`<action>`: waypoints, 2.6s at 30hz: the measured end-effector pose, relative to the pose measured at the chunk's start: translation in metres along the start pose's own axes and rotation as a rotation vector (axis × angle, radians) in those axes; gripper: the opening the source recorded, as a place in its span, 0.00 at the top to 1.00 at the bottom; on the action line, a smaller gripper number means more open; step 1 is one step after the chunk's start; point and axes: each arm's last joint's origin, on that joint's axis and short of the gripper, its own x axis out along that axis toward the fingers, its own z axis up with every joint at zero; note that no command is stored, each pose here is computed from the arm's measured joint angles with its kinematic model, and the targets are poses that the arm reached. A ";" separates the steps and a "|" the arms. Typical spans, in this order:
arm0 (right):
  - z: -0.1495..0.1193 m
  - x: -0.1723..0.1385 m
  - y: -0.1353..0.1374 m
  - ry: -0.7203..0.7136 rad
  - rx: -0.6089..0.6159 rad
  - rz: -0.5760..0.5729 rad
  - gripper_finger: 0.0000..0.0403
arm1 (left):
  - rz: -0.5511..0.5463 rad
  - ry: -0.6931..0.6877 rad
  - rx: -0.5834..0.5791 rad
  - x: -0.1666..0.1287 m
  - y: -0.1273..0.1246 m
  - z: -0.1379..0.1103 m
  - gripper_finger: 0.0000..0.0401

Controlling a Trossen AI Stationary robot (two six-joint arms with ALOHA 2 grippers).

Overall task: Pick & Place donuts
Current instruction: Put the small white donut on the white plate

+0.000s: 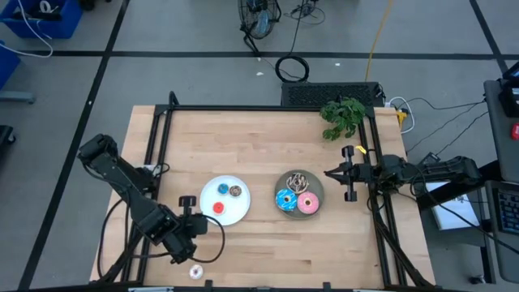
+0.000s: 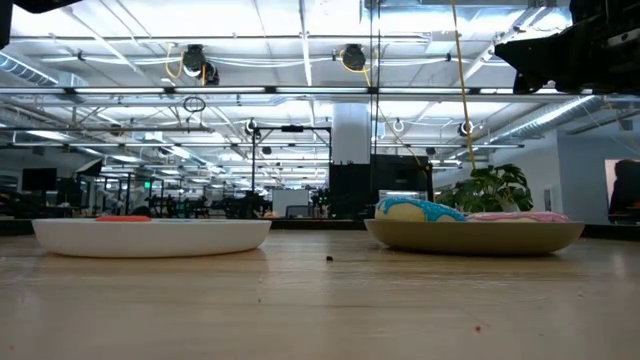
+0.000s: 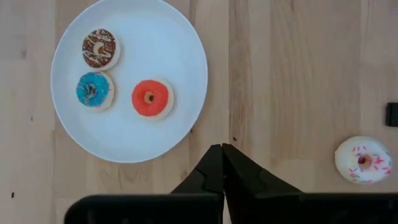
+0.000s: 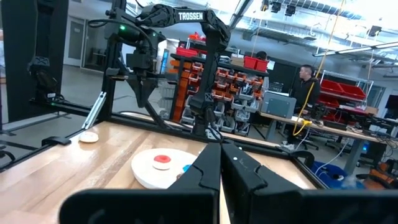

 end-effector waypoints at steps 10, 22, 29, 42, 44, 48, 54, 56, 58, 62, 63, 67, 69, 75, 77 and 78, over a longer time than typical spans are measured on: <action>0.001 0.000 0.000 -0.008 -0.004 -0.001 1.00 | 0.007 -0.009 -0.023 0.000 0.000 0.000 0.97; 0.001 0.000 0.000 -0.010 -0.014 -0.005 1.00 | -0.115 0.020 -0.087 0.000 -0.005 0.004 0.92; 0.001 0.000 0.000 -0.009 -0.015 -0.006 1.00 | -0.199 -0.003 -0.183 0.013 -0.032 0.007 0.96; 0.002 0.000 0.000 -0.021 -0.015 -0.006 1.00 | -0.189 0.130 -0.245 0.060 -0.083 -0.015 0.47; 0.002 0.000 0.000 -0.022 -0.014 -0.006 1.00 | -0.195 0.159 -0.256 0.064 -0.087 -0.018 0.40; 0.002 0.000 -0.001 -0.025 -0.004 -0.006 1.00 | -0.181 0.188 -0.266 0.070 -0.093 -0.023 0.33; 0.003 0.000 -0.001 -0.026 0.004 -0.006 1.00 | -0.182 0.195 -0.257 0.078 -0.103 -0.030 0.32; 0.002 0.000 0.000 -0.025 0.004 -0.005 1.00 | -0.193 0.186 -0.255 0.079 -0.105 -0.030 0.32; 0.002 0.000 0.000 -0.022 0.004 -0.004 1.00 | -0.191 0.187 -0.254 0.079 -0.106 -0.031 0.32; 0.002 0.000 0.000 -0.020 0.004 -0.004 1.00 | -0.174 0.160 -0.245 0.079 -0.106 -0.031 0.32; 0.002 0.000 0.000 -0.020 0.004 -0.004 1.00 | -0.170 0.153 -0.242 0.079 -0.106 -0.031 0.32; 0.002 0.000 0.000 -0.020 0.004 -0.005 1.00 | -0.158 0.146 -0.242 0.083 -0.107 -0.031 0.32; 0.002 0.000 0.000 -0.020 0.004 -0.004 1.00 | -0.146 0.158 -0.243 0.088 -0.110 -0.034 0.32; 0.002 0.000 0.000 -0.020 0.004 -0.003 1.00 | -0.139 0.211 -0.226 0.101 -0.117 -0.041 0.32; 0.002 0.000 0.000 -0.023 0.004 -0.004 1.00 | -0.138 0.213 -0.220 0.102 -0.117 -0.041 0.32; 0.003 0.000 -0.001 -0.026 0.004 -0.005 1.00 | -0.138 0.212 -0.215 0.102 -0.117 -0.041 0.32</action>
